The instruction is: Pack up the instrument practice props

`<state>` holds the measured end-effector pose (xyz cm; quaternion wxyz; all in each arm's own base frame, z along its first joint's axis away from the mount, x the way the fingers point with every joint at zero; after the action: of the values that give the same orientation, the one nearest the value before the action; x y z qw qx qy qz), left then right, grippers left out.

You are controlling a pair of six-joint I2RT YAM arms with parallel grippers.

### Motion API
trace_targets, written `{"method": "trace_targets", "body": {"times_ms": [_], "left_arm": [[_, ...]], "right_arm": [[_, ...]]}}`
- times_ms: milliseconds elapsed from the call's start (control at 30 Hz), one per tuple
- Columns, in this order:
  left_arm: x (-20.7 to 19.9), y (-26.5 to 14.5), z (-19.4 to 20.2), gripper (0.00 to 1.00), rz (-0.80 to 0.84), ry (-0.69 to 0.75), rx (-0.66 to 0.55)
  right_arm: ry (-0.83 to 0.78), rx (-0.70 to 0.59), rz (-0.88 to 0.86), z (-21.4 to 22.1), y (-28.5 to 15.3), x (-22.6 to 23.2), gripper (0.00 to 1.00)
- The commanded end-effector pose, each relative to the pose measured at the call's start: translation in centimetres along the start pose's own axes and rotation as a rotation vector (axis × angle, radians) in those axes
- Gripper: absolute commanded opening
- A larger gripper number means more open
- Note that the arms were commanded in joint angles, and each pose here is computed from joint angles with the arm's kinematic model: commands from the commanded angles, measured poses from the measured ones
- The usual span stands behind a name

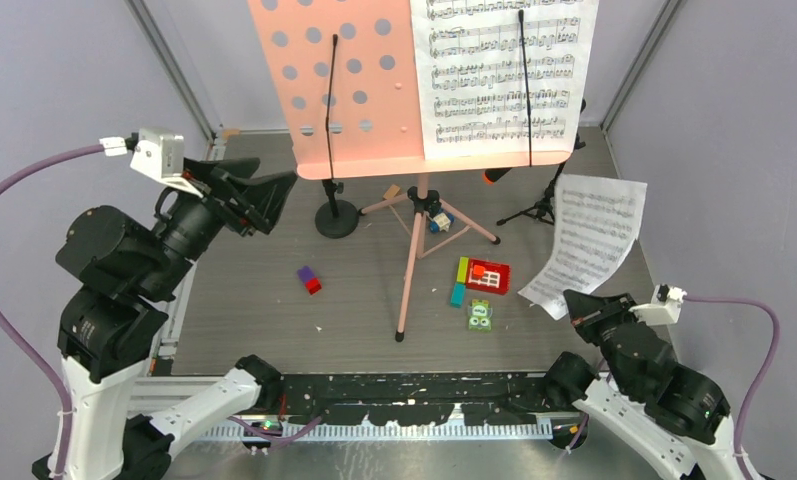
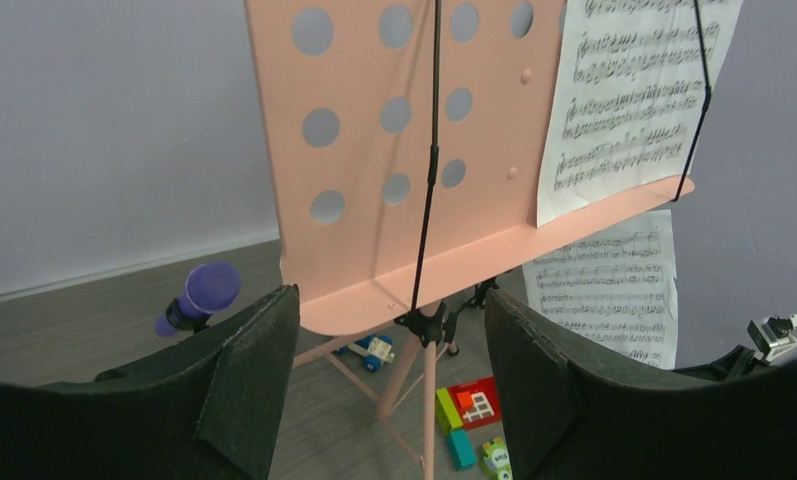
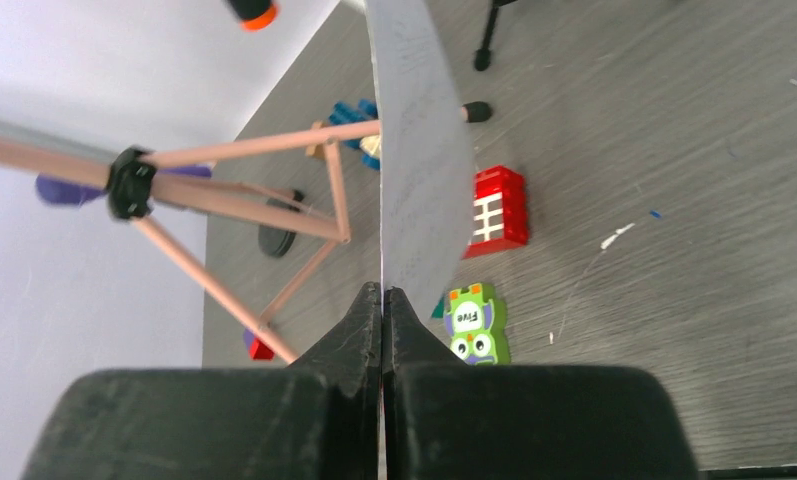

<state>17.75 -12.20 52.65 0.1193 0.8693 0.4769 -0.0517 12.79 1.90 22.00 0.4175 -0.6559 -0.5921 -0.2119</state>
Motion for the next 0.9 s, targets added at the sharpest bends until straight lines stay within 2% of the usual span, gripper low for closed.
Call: {"method": "trace_targets", "body": {"times_ms": [0, 100, 500, 633, 800, 867], "left_arm": [[0.8, 0.2, 2.0, 0.69, -0.039, -0.014, 0.051], [1.0, 0.2, 2.9, 0.69, -0.047, -0.02, 0.068], [1.2, 0.2, 5.0, 0.69, -0.052, -0.051, 0.114], [1.4, 0.1, 5.2, 0.69, -0.059, -0.048, 0.118], [1.4, 0.3, 5.7, 0.69, -0.062, -0.057, 0.126], [1.4, 0.3, 5.9, 0.69, -0.063, -0.059, 0.135]], "right_arm": [[0.129, -0.15, 0.091, -1.7, 1.2, -1.2, 0.01], [0.129, -0.163, 0.111, -1.1, 2.0, -1.4, 0.05], [0.1, -0.25, 0.212, 0.8, 5.4, -3.2, 0.07], [0.099, -0.244, 0.226, 1.3, 5.7, -3.6, 0.16], [0.103, -0.226, 0.265, 2.1, 5.9, -4.5, 0.37], [0.106, -0.227, 0.264, 1.9, 5.7, -4.5, 0.43]]}}
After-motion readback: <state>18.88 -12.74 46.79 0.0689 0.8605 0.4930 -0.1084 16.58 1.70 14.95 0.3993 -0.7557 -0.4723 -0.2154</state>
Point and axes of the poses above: each gripper's point midway between its finger pads, its own y axis out along the fingers, its own x axis along the line the jaws close on, z = x × y, the point moved 1 cm from there along -y, back along the fingers, and after that the axes turned 2 degrees about y, right-handed, at the moved point
